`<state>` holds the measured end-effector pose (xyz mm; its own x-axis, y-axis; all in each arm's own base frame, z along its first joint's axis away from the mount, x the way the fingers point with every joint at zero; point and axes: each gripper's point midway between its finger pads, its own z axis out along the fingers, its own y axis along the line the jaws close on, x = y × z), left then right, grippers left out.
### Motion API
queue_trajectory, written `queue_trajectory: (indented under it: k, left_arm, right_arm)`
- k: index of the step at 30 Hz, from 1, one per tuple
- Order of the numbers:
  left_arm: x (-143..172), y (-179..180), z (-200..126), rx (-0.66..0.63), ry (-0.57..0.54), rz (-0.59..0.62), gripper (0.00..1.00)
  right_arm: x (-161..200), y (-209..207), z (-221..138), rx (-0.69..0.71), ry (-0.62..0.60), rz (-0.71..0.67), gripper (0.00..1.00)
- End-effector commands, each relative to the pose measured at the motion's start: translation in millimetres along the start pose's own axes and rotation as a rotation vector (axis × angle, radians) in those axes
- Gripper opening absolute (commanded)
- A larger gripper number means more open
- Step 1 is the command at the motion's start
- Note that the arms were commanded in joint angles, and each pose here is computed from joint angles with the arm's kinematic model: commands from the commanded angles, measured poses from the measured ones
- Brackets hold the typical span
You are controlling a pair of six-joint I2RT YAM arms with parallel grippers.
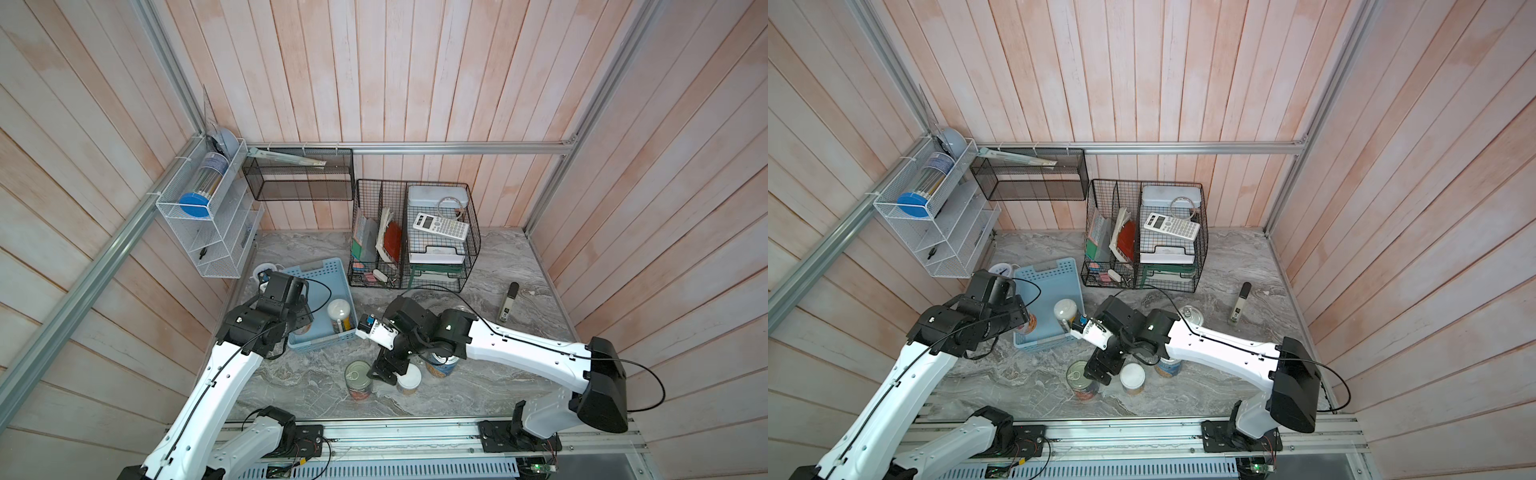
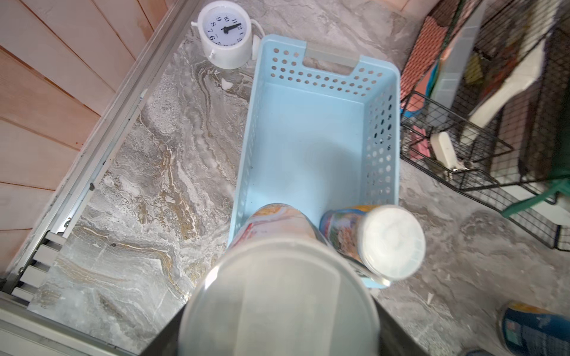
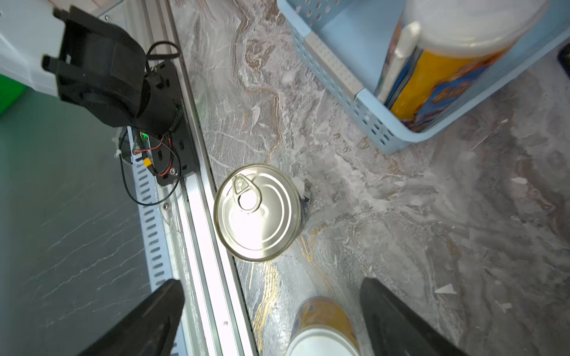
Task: Put the canned food in the basket
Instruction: Pick up the canned food from the center of the board, then place the canned food in the basket.
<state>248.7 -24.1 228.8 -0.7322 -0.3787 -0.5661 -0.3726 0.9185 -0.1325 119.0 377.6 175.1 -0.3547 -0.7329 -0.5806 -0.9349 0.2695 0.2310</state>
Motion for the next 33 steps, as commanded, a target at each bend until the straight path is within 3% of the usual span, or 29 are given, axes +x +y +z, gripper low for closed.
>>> queue_trajectory:
  k: [1,7,16,27,33]
  left_arm:
    - [-29.1,-16.7,14.9,0.116,-0.068,0.018,0.57]
    - [-26.1,-13.5,47.4,0.117,-0.007,0.012,0.55]
    - [-3.8,3.1,71.9,0.033,0.055,0.06,0.55]
    - [-0.4,8.4,87.2,-0.025,0.105,0.106,0.55]
    - [4.3,9.8,95.7,-0.047,0.143,0.115,0.63]
  right_arm:
    - [8.6,5.0,6.2,0.011,0.038,-0.016,0.96]
    - [14.4,12.4,21.7,0.013,0.091,-0.034,0.96]
    - [9.1,12.5,38.0,0.034,0.124,-0.062,0.97]
    - [7.3,12.9,57.8,0.028,0.156,-0.083,0.98]
    - [13.3,5.9,74.1,0.046,0.235,-0.089,0.98]
